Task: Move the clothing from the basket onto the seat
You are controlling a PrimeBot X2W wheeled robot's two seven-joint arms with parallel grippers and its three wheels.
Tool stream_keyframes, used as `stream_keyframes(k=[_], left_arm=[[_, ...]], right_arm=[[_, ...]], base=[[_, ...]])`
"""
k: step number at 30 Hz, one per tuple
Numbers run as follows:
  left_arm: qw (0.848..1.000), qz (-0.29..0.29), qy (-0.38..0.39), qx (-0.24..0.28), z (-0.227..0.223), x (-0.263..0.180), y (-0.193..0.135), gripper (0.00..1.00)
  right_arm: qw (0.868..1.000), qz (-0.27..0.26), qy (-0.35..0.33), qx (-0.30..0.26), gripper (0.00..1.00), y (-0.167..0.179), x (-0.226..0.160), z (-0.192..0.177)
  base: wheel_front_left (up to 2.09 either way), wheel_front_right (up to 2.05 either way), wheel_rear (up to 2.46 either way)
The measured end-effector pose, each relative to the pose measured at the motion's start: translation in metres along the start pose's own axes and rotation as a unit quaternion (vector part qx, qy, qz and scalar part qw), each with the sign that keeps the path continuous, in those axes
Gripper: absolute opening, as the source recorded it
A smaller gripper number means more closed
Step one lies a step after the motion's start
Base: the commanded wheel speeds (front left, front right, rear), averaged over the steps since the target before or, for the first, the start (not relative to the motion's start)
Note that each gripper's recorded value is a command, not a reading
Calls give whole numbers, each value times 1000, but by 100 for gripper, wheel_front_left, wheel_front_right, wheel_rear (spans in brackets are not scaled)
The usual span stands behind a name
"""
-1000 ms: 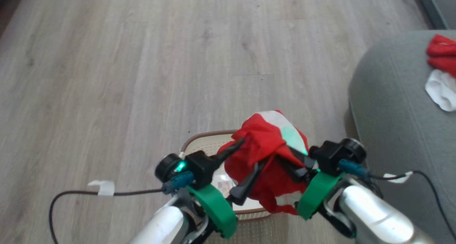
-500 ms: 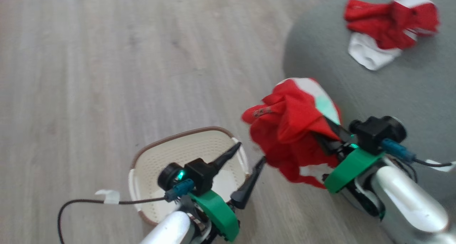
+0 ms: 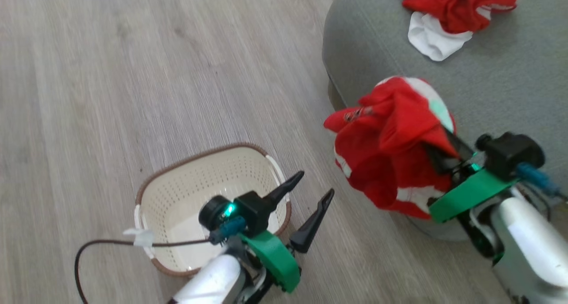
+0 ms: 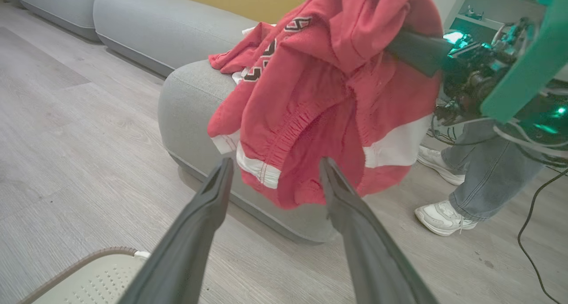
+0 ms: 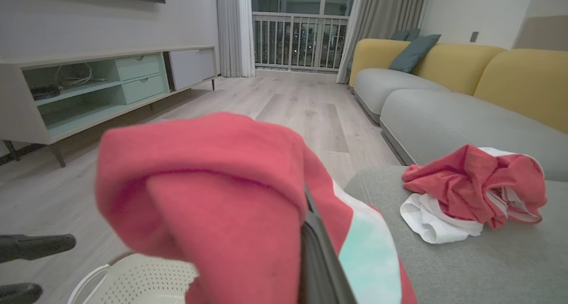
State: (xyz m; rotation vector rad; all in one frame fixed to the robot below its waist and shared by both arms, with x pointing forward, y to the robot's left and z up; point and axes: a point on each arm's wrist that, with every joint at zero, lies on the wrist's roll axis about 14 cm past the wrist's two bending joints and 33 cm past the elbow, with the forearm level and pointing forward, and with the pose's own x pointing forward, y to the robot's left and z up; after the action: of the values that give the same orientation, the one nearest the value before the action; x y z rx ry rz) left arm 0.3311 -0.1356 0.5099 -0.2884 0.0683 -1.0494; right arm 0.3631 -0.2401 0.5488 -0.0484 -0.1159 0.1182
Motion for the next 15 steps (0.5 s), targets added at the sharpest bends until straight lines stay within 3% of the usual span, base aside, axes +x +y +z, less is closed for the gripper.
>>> stream_keyframes(k=[6,11,15], left_arm=[[1000,9,-10,3,4,20,30,100],[999,26,-22,9,4,44,78,100],[998,55,-11,-7,-24,52,124,100]], right_arm=[[998,-64,-9,14,0,-41,28,-1],[990,-117,-73,-2,0,-96,96,34],[983,-147,-104,-30,0,-137,155,48]], base=[[0,0,0],[0,0,0],[0,0,0]])
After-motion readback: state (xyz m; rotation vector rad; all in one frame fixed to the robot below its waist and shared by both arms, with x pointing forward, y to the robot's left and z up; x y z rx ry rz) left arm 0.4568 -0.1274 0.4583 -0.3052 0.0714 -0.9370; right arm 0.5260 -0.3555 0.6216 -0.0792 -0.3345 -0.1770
